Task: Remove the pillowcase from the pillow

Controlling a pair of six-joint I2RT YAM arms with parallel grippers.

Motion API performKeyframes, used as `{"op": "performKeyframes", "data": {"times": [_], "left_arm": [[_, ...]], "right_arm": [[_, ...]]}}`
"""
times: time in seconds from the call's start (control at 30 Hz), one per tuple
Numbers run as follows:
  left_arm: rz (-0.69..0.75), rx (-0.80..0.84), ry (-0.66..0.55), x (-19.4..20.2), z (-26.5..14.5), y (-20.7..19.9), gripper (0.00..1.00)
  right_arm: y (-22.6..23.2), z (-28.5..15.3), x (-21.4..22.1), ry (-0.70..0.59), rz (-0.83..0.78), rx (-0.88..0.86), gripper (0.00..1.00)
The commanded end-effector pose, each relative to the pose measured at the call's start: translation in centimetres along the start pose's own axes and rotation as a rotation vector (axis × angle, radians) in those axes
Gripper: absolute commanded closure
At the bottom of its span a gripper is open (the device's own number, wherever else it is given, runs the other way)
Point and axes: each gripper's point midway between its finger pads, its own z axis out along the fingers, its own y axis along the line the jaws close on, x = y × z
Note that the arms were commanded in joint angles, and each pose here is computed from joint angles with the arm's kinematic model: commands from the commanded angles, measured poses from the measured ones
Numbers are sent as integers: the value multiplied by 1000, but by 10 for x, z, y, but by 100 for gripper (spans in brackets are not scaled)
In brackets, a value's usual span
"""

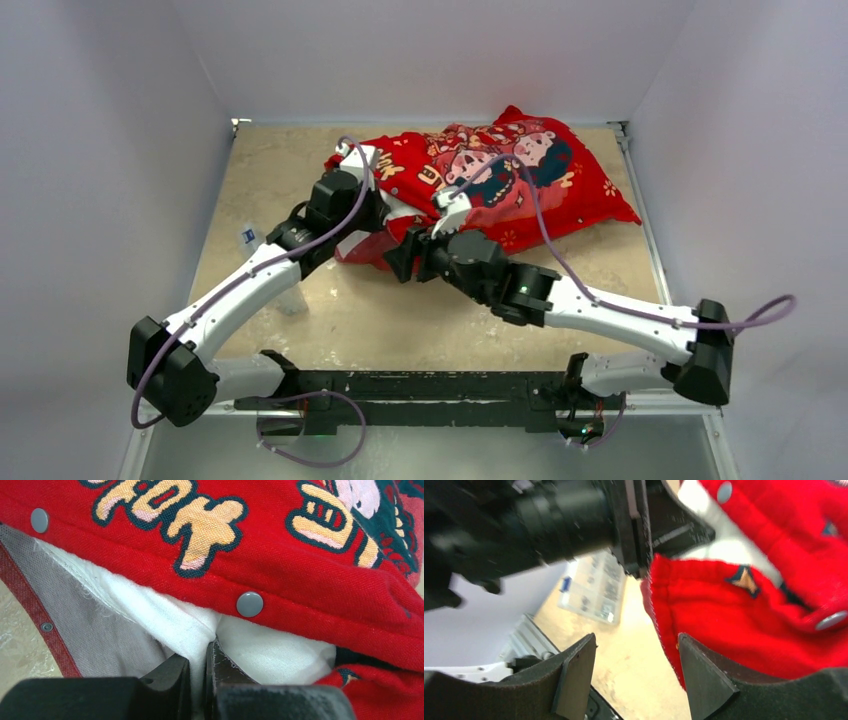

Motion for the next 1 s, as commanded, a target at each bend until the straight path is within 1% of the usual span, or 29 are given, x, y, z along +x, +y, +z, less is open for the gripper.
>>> {"op": "performKeyframes", "data": {"times": [0.0, 0.07, 0.13, 0.17, 0.23, 0.27, 0.3, 0.33, 0.37, 0.5, 0.6, 0.67, 0.7, 0.77, 0.83, 0.97], "left_arm": [[-19, 55, -157, -46, -9, -6, 100], [-26, 56, -160, -47, -9, -4, 100], [-32, 58, -166, -49, -10, -3, 100], [-36, 58, -165, -49, -10, -1, 100], [-44, 60, -165, -50, -9, 1, 100], [-47, 57, -163, -50, -8, 3, 100], [-51, 53, -162, -50, -7, 5, 100], [-56, 48, -160, -50, -7, 8, 100], [-60, 40, -164, -51, -6, 12, 100], [-87, -8, -173, -55, -4, 32, 100], [-133, -15, -184, -61, -5, 48, 100], [-170, -4, -195, -66, -6, 57, 100], [-194, -3, -197, -68, -6, 62, 100], [-222, 1, -200, -70, -7, 71, 100], [-234, 8, -203, -73, -8, 74, 100], [-217, 51, -197, -76, -12, 68, 100]], "right_arm": [[-15, 13, -1, -17, -17, 160, 36], [-23, 16, -1, -27, -26, 209, 36], [-26, 20, 3, -21, -34, 227, 40], [-27, 22, 6, -15, -36, 234, 44], [-30, 25, 13, 4, -30, 247, 59], [-30, 26, 17, 15, -25, 252, 74], [-31, 26, 21, 27, -15, 254, 86], [-31, 25, 24, 38, -4, 247, 95], [-28, 22, 26, 46, 9, 226, 100], [-12, 7, 39, 90, 82, 93, 100], [-18, -7, 63, 151, 173, 75, 100], [-21, -17, 87, 226, 227, 55, 100], [-20, -20, 90, 237, 260, 52, 100], [-34, -25, 106, 260, 345, 117, 100], [-51, -26, 111, 240, 426, 208, 100], [-93, -19, 101, 158, 514, 353, 100]]}}
